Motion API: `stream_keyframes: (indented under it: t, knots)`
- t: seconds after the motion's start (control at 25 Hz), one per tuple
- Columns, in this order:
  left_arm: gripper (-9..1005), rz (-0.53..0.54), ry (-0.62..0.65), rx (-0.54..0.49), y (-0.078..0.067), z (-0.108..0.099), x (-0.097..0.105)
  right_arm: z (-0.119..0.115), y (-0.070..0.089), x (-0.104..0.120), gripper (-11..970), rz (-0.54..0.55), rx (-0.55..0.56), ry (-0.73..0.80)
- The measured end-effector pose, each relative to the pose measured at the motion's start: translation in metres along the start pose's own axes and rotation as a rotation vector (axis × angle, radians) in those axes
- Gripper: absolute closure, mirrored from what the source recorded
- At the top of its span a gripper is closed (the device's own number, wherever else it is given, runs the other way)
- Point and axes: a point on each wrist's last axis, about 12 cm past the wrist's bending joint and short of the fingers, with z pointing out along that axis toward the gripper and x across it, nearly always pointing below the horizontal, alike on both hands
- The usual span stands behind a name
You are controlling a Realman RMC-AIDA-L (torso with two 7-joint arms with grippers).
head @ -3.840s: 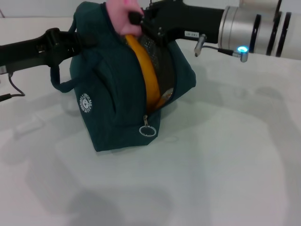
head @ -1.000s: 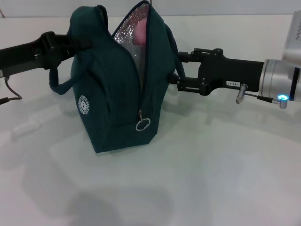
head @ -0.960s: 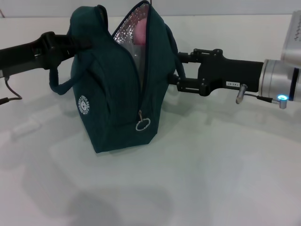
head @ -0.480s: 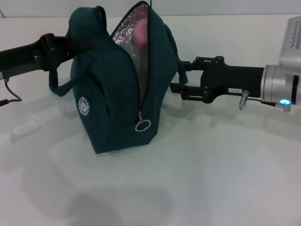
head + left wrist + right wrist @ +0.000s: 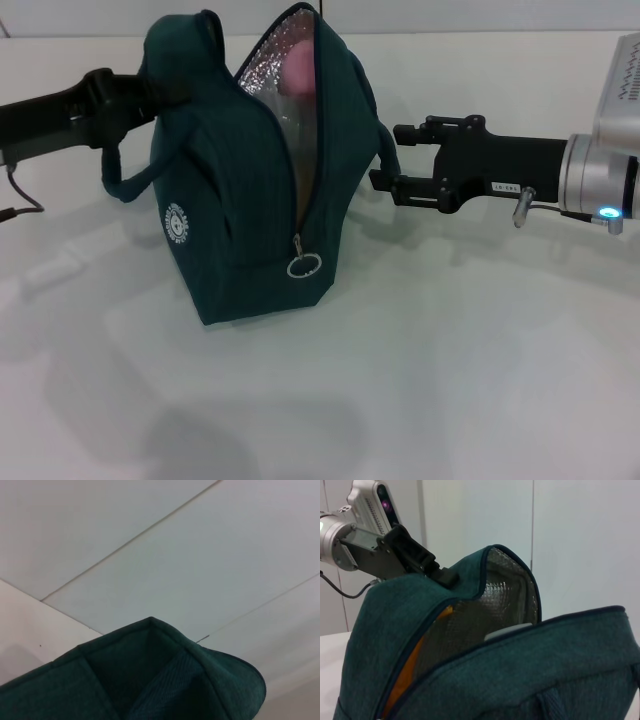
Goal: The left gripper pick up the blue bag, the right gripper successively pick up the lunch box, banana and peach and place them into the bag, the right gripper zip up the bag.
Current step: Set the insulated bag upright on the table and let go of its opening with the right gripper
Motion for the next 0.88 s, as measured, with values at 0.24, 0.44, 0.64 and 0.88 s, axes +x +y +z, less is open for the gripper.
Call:
stream_keyframes:
  t: [0.24,0.44,0.64,0.88]
  knots:
    - [937,0.000,-0.002,-0.003,0.0004,-0.0004,-0.0003,-0.0006,-0.0009,0.0010,304,0.001,0.010,0.004]
    - [937,0.002,-0.002,-0.002,0.0000,0.0002,-0.0011,-0.0004,-0.0028,0.0005,307,-0.008,0.024,0.008]
    - [937,0.002,-0.002,-0.002,-0.0001,0.0003,-0.0012,0.0032,-0.0022,-0.0028,310,-0.028,0.015,0.012]
    - [937,0.000,-0.002,-0.002,0.0002,0.0002,-0.0004,0.0040,-0.0002,-0.0087,339,-0.060,0.001,0.000]
